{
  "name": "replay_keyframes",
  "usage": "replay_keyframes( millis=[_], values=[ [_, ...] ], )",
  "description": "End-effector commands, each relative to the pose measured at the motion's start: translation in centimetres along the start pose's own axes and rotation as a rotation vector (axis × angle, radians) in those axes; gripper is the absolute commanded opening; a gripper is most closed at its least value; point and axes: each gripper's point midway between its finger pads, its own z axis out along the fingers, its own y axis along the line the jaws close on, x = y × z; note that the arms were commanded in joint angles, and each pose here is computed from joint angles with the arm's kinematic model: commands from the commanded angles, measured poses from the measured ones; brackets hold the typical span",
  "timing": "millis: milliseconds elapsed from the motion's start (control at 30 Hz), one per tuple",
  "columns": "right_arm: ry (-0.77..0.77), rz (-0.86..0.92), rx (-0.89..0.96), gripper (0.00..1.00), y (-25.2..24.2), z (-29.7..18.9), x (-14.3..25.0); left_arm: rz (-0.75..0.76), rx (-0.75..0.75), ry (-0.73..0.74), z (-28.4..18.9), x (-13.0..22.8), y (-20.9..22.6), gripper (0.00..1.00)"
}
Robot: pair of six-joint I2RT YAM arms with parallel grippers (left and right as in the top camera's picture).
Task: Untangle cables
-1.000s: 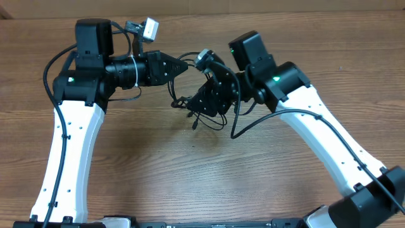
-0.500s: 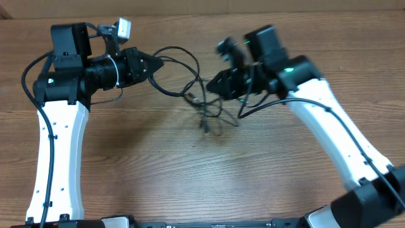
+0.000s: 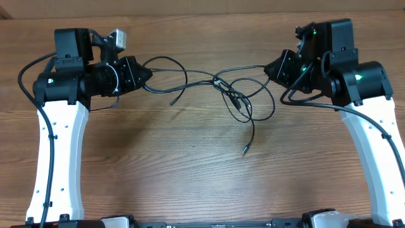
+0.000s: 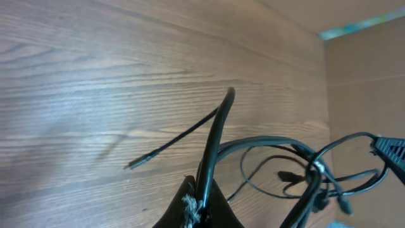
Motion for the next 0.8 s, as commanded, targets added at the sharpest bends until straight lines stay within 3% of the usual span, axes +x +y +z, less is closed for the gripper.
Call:
replay_keyframes(
  millis=[0,133,267,367,467,500,533,633,767],
  values=[
    [-0.183,0.127,0.245,0.04,-4.5,-1.9,-2.9,0.048,-0.137,-0.062,-1.3,-1.0,1.8,0.04],
    [-0.287,0.225,0.511,0.04,-9.3,-4.0,-3.2,0.046,-0.285,-0.097,-1.9,-1.6,4.2,0.04],
    [-0.304,0.217,0.613,0.04,-11.0,-5.0,-2.9,0.047,-0.348,-0.119,-2.2,-2.0,5.2,0.04],
    [-0.254,0.185,0.554,0.04,-10.0,-4.2,-2.5,0.076,-0.315,-0.107,-1.9,-1.9,4.4,0.04],
    [-0.145,0.047,0.356,0.04,-6.5,-2.4,-2.0,0.285,-0.141,-0.058,-0.6,-1.2,0.6,0.04],
    [-0.087,-0.044,0.22,0.08,-4.1,-1.6,-1.5,0.437,0.019,-0.034,0.0,-0.3,-2.6,0.04],
    [-0.042,-0.128,0.094,0.2,-1.8,-1.2,-0.9,0.52,0.119,-0.028,0.0,0.2,-4.5,0.04],
    [0.038,-0.316,-0.227,0.67,3.7,-1.5,0.7,0.747,0.487,-0.045,-1.7,2.3,-10.6,0.04],
    [0.054,-0.379,-0.34,0.93,5.6,-1.9,1.2,0.762,0.739,-0.092,-4.4,1.9,-14.4,0.04]
  ],
)
